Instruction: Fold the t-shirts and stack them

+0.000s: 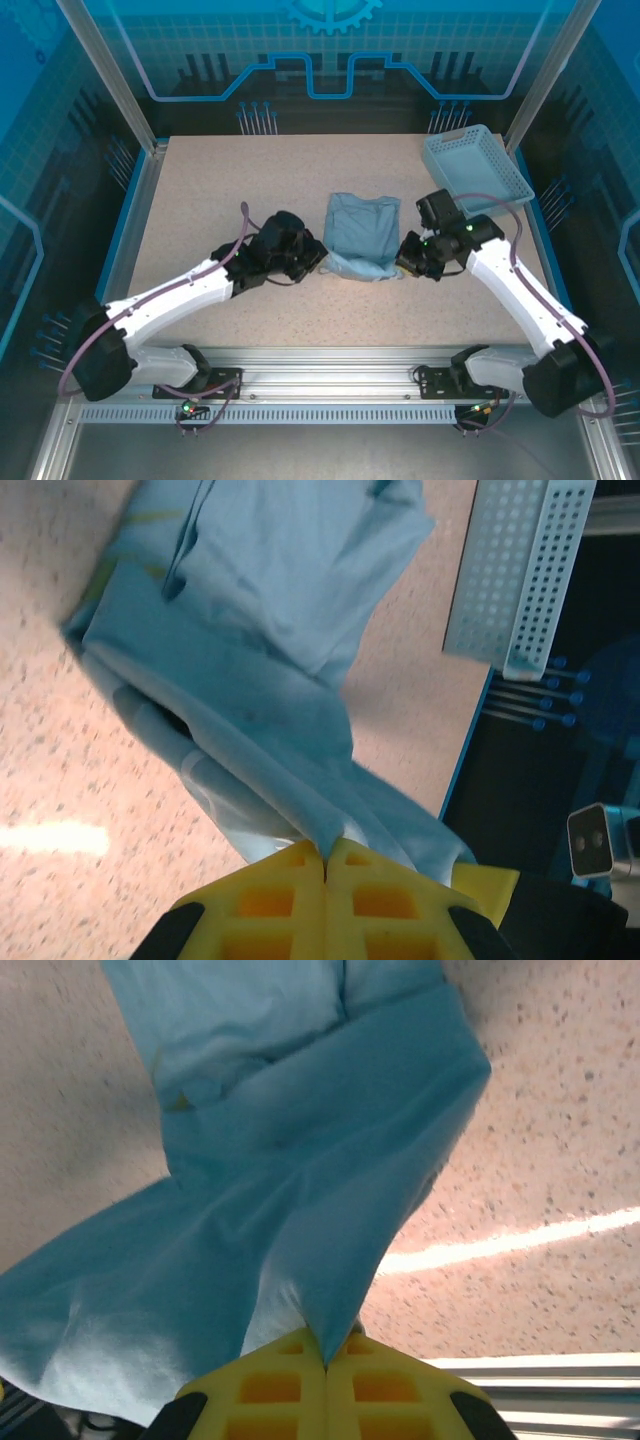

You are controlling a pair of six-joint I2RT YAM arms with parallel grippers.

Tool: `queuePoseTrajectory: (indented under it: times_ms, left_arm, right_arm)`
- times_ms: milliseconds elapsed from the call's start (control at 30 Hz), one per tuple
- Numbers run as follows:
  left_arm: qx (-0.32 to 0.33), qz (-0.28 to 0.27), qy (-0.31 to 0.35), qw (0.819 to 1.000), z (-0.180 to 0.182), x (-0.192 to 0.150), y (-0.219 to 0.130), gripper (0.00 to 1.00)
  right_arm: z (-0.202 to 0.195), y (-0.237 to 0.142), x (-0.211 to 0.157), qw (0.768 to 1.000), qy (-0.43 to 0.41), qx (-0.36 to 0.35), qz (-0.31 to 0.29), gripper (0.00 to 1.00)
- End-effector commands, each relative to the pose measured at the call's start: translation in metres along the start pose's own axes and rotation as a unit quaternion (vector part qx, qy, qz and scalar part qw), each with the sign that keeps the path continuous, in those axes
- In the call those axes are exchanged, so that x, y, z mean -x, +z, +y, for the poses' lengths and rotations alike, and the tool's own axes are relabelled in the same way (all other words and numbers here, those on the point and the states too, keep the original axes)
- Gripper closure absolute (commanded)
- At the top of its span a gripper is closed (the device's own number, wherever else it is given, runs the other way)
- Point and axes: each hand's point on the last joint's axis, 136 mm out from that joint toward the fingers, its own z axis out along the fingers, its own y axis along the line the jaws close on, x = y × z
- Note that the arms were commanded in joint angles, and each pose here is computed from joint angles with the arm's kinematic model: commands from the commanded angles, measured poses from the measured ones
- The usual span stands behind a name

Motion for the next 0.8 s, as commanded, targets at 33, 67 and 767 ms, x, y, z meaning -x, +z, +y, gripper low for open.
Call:
queuePoseTrajectory:
  times_ms: [33,67,767]
  left_arm:
    - [-0.021,0.016,0.015,1.0,-0.03,0.018,0.01,1.0]
    - [-0.021,0.015,0.015,1.0,-0.034,0.025,0.015,1.0]
    - [-0.012,0.021,-0.024,0.999,-0.059,0.198,0.182,0.69]
  right_arm:
    - [0.02,-0.004,0.028,1.0,0.0,0.012,0.012,1.0]
    - [0.024,-0.003,0.038,1.0,0.003,0.014,0.012,1.0]
    - [0.068,0.105,0.249,0.999,0.032,-0.005,-0.017,0.47]
